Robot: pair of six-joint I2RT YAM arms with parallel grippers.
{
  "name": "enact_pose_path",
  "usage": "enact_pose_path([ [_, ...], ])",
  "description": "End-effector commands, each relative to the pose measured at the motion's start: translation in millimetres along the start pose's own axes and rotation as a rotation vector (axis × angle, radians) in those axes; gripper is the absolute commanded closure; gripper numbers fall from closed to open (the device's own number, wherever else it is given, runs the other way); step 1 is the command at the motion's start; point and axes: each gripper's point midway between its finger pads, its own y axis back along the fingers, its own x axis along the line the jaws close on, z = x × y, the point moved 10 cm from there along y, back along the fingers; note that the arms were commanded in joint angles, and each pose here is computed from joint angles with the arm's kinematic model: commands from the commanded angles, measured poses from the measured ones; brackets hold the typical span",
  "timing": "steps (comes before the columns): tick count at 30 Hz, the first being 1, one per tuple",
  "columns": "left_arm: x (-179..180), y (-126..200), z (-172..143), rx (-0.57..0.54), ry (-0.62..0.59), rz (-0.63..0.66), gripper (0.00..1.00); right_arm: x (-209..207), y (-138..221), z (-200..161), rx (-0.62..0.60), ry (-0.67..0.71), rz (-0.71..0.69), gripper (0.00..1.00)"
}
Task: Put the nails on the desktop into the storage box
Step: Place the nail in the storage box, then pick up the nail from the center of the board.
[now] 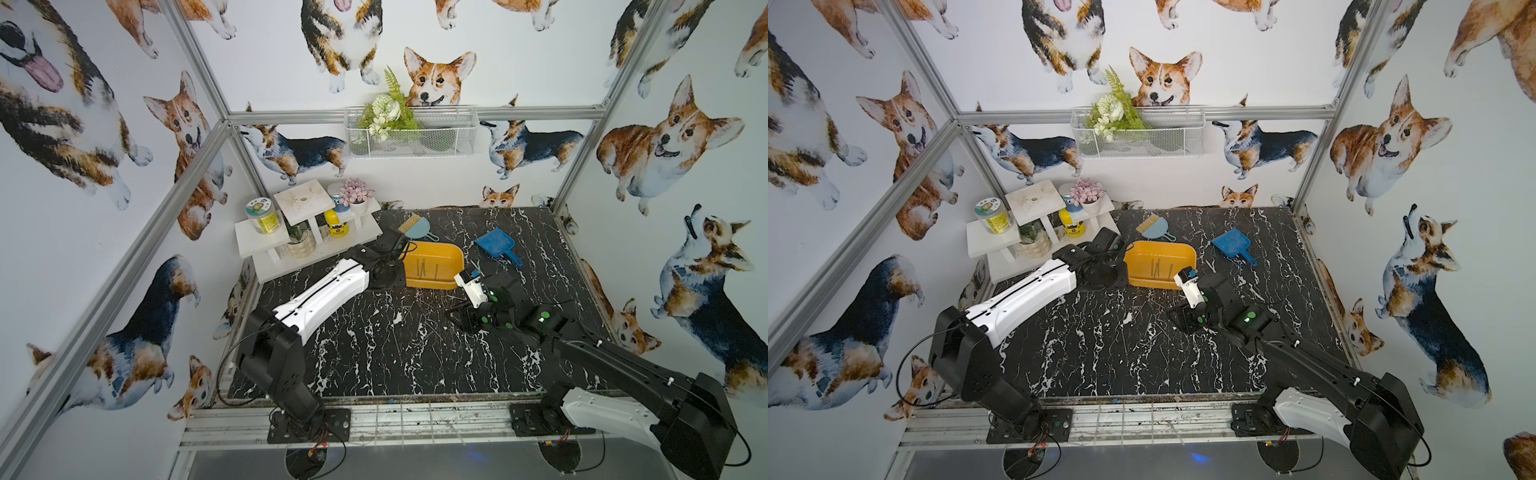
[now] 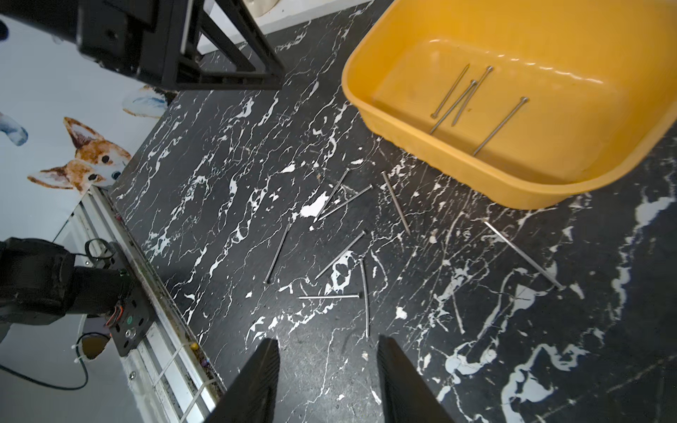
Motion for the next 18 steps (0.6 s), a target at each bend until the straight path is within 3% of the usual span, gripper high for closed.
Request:
enact_pose_path([
  [1,7.9,1.5,-17.7,-0.022,0.075,-0.050,0.49,3.0,-3.8,-1.4,-0.003,-0.016,-0.015,0.51],
  [10,5.8,-20.1,-98.7,0.032,0.170,-0.108,0.51,11.6,-12.6,-14.4,0.015,-0.033,-0.008,0.52],
  [18,-8.2,-43.5,-132.5,0.115,0.134,-0.088,0.57,11.4,-10.4,-22.5,0.007,-0.048,-0.009,0.52],
])
